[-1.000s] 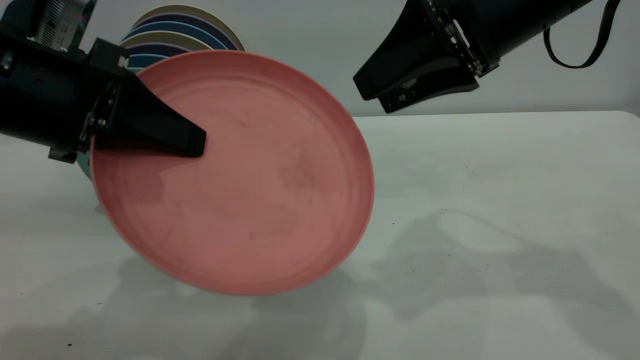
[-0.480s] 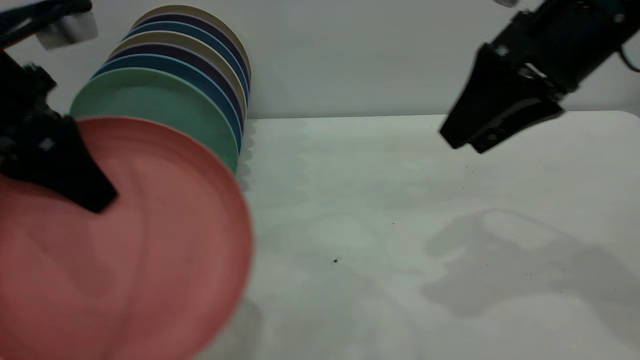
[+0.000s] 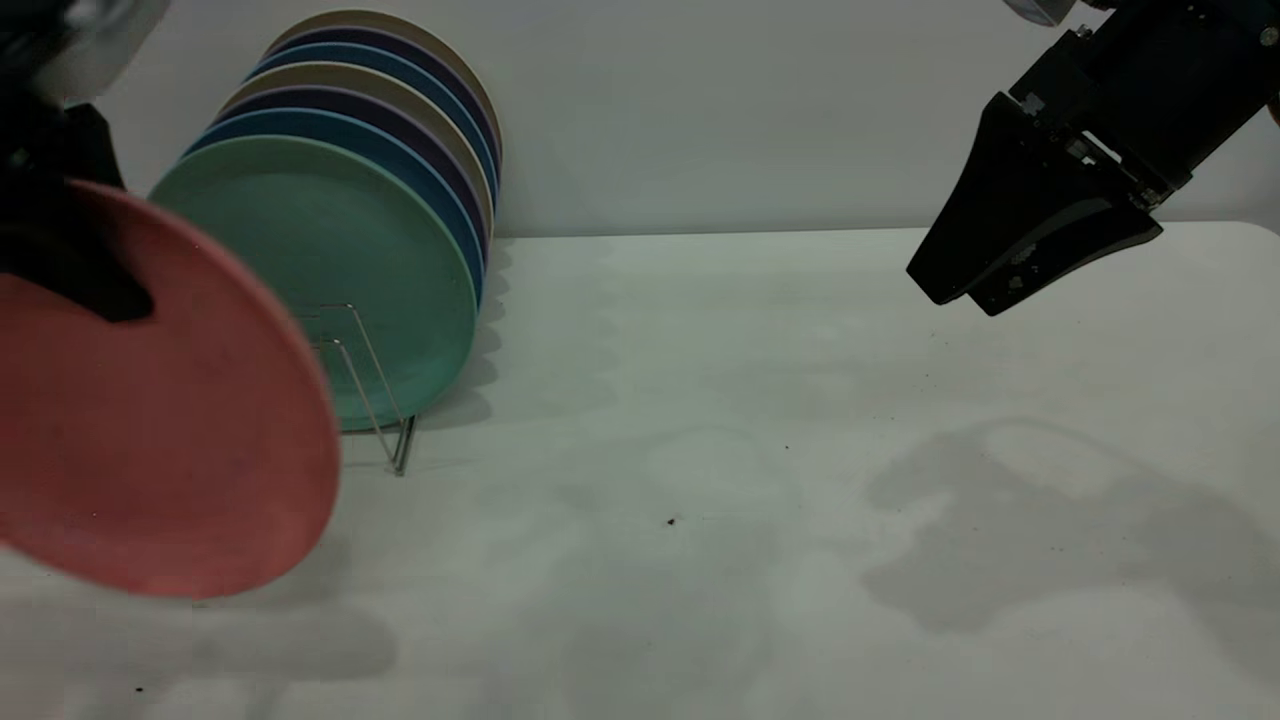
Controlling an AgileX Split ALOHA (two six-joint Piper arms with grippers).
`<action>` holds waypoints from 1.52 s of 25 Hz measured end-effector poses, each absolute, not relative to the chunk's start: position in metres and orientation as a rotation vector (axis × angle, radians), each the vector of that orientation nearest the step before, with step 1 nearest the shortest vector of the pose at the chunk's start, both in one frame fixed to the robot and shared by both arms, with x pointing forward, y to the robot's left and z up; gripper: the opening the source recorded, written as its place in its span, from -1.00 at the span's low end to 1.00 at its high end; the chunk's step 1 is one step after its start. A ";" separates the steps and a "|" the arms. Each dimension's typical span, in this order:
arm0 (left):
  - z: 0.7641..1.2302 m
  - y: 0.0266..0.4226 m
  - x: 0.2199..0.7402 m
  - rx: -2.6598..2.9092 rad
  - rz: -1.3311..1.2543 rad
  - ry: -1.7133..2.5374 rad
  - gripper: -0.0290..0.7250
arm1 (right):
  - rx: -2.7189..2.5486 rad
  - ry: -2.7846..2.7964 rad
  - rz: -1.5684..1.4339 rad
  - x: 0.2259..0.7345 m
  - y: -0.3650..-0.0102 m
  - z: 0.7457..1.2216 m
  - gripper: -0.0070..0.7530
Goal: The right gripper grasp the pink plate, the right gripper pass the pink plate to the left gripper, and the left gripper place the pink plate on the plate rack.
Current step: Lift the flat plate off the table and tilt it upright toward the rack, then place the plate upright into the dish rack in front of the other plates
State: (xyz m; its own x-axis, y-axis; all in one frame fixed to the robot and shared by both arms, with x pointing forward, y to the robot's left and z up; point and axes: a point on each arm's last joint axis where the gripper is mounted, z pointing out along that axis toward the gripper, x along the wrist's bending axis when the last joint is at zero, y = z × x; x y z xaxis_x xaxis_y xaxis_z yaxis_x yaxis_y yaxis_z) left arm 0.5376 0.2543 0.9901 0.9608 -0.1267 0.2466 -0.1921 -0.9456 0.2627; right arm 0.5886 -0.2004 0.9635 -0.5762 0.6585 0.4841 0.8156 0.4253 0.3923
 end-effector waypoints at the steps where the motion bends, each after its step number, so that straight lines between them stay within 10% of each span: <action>1: 0.991 0.252 0.538 2.801 0.348 -0.295 -0.57 | -1.284 -2.425 -0.882 0.589 -0.200 0.964 0.48; 38: 1.047 0.249 0.628 2.768 0.669 -0.172 -0.57 | -1.320 -2.448 -0.902 0.592 -0.202 0.963 0.48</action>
State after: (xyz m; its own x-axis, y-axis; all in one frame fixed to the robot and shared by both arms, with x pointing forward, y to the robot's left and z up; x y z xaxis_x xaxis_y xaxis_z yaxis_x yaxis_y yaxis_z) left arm 0.6283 0.2490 1.0475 0.8852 -0.0480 0.4627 -0.1813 -0.9516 0.2481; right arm 0.5923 -0.2016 0.9630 -0.5736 0.6802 0.4564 0.8137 0.4092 0.4128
